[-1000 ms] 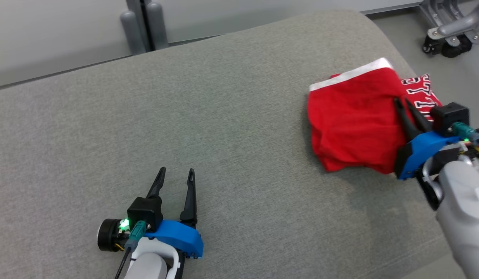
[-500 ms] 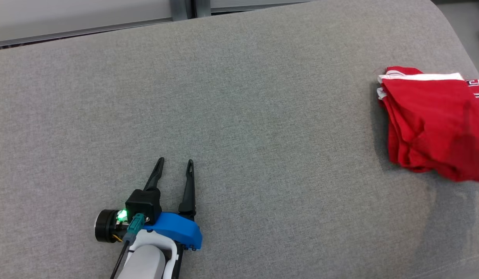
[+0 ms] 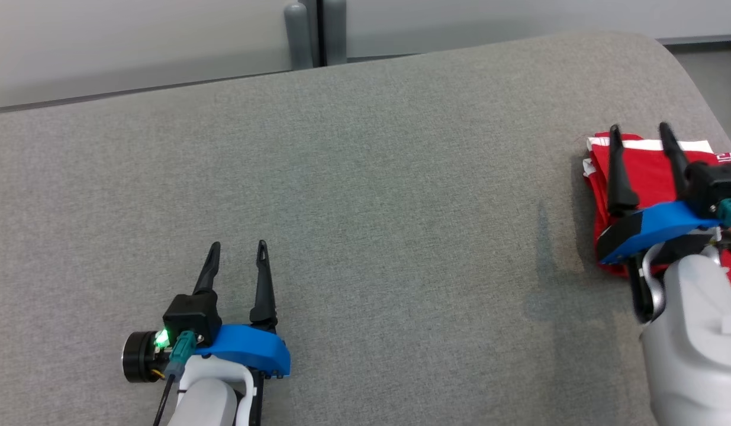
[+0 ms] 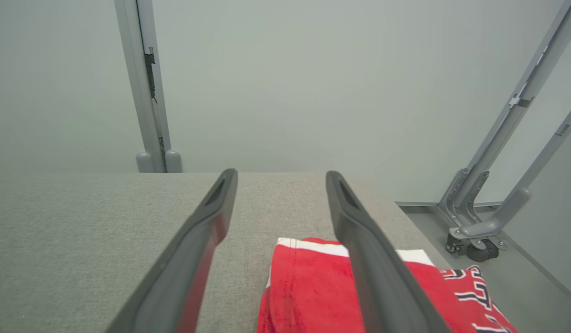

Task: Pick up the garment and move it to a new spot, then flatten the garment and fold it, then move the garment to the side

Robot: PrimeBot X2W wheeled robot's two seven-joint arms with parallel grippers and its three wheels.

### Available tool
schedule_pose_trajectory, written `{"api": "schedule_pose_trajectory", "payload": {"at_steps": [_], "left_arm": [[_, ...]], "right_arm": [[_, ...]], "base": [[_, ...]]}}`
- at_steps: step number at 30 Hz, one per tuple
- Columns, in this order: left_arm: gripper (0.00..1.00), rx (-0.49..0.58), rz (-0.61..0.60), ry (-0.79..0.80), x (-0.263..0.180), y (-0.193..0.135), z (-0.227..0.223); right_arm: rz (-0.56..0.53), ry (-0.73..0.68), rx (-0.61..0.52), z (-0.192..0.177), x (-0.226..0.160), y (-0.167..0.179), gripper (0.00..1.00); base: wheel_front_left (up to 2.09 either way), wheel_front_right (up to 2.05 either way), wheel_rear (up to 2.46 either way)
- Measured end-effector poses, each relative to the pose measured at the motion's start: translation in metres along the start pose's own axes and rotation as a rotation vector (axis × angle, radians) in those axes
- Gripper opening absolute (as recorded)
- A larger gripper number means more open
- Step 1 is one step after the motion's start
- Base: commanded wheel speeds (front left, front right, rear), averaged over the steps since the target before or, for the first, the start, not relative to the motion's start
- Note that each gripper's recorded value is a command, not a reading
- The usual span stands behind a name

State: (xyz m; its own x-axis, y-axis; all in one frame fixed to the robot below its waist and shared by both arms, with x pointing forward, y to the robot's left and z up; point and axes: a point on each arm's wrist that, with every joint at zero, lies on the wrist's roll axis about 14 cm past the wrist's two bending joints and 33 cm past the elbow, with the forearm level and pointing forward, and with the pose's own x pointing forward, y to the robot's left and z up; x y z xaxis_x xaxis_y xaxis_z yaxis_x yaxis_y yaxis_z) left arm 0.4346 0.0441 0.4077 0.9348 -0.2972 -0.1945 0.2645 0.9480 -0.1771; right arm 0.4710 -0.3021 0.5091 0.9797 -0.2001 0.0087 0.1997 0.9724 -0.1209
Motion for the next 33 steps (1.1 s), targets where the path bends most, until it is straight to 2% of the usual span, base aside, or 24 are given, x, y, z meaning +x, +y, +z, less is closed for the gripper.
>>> {"api": "schedule_pose_trajectory", "payload": {"at_steps": [6, 11, 21, 33], "left_arm": [[1.00, -0.001, 0.112, -0.040, -0.018, 0.030, 0.015], [1.00, 0.012, 0.176, -0.059, -0.035, 0.048, 0.021], [1.00, 0.032, 0.253, -0.083, -0.067, 0.066, 0.028], [1.00, 0.002, 0.267, -0.125, -0.091, 0.070, 0.038]], "right_arm": [[0.112, 0.019, 0.110, -0.013, -0.023, 0.056, 1.00], [0.188, 0.065, 0.131, -0.030, -0.044, 0.086, 1.00], [0.260, 0.053, 0.175, -0.022, -0.068, 0.110, 1.00], [0.275, 0.012, 0.207, -0.007, -0.089, 0.111, 1.00]], "base": [[0.00, 0.00, 0.00], [0.00, 0.00, 0.00], [0.00, 0.00, 0.00], [0.00, 0.00, 0.00]]}}
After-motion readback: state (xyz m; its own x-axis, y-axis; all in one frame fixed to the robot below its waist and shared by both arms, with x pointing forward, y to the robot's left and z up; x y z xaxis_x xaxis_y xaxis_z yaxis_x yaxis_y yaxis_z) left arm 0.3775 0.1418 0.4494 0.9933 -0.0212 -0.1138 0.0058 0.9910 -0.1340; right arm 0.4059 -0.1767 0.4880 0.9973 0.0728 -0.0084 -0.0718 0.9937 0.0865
